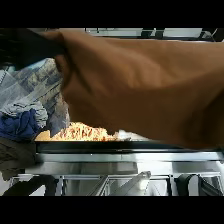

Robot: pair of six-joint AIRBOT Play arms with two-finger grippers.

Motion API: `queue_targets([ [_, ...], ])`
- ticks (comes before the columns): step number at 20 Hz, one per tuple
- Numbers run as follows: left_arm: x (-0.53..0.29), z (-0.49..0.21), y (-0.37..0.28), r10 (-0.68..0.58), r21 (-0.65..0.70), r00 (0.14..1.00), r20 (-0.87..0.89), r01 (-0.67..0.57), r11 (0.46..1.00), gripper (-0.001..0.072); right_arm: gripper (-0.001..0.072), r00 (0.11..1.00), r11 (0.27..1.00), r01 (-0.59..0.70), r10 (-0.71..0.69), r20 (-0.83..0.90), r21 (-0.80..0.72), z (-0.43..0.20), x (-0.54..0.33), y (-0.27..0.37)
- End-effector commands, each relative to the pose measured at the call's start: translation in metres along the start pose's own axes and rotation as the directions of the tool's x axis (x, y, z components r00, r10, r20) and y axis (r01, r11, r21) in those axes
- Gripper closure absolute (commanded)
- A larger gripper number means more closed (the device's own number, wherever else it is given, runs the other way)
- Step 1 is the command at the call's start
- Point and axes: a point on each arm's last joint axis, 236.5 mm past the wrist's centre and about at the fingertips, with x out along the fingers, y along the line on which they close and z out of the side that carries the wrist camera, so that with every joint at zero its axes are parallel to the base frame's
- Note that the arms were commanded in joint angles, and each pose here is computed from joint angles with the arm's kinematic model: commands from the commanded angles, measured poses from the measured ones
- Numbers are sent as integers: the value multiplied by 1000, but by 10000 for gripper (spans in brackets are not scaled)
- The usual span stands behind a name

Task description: Fold the shirts.

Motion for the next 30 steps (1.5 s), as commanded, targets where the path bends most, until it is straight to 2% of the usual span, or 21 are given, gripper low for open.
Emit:
queue_targets([
  [1, 53, -36, 77, 17, -213, 999, -52, -27, 977, 678, 692, 991, 984, 31, -7, -135, 178, -55, 17, -61],
  [2, 74, -53, 107, 15, -291, 996, -86, -40, 956, 638, 692, 981, 966, 66, -17, -195, 250, -87, 23, -89],
  [3, 94, -70, 134, 16, -356, 994, -111, -55, 933, 396, 692, 967, 947, 99, -19, -255, 305, -123, 29, -113],
  [4, 113, -86, 162, 25, -417, 991, -133, -79, 906, 113, 692, 946, 923, 148, -27, -322, 356, -164, 35, -135],
  [5, 129, -101, 185, 30, -464, 988, -154, -99, 880, -11, 692, 917, 890, 217, -44, -398, 401, -213, 42, -158],
  [7, 151, -123, 222, 17, -528, 980, -198, -122, 840, -1, 684, 848, 845, 334, -75, -525, 418, -299, 51, -196],
  [9, 158, -141, 232, -61, -570, 965, -257, -100, 815, -1, 380, 794, 788, 396, -37, -606, 471, -356, 50, -214],
  [11, 157, -160, 222, -170, -616, 931, -322, -69, 784, -1, 378, 759, 738, 434, 11, -651, 518, -383, 41, -225],
  [12, 159, -172, 215, -212, -640, 913, -348, -66, 766, 0, 335, 729, 711, 479, 4, -684, 515, -393, 29, -233],
  [13, 163, -184, 207, -239, -656, 899, -366, -67, 752, 0, 219, 690, 684, 538, -21, -723, 493, -401, 13, -245],
  [14, 170, -198, 197, -268, -671, 883, -386, -70, 739, 0, 177, 645, 652, 599, -50, -762, 465, -406, -6, -258],
  [17, 204, -239, 166, -310, -683, 840, -446, -95, 724, 0, 182, 530, 546, 725, -52, -846, 420, -415, -59, -275],
  [20, 243, -265, 140, -276, -638, 829, -487, -122, 760, 1, 191, 423, 456, 806, 2, -906, 377, -423, -99, -269],
  [22, 262, -267, 122, -261, -599, 826, -499, -111, 793, 1, 200, 349, 436, 837, 36, -936, 329, -431, -116, -261],
  [23, 269, -265, 116, -252, -579, 830, -498, -102, 809, 1, 255, 319, 428, 850, 46, -947, 307, -435, -124, -258],
  [26, 283, -255, 108, -234, -541, 840, -490, -82, 837, 1, 261, 266, 368, 881, 138, -954, 299, -450, -146, -231],
  [29, 284, -267, 103, -292, -556, 795, -532, -68, 828, 1, 264, 229, 289, 905, 286, -931, 311, -468, -171, -182],
  [30, 284, -274, 102, -312, -567, 777, -546, -69, 821, 1, 307, 220, 269, 913, 311, -924, 308, -473, -178, -170],
])
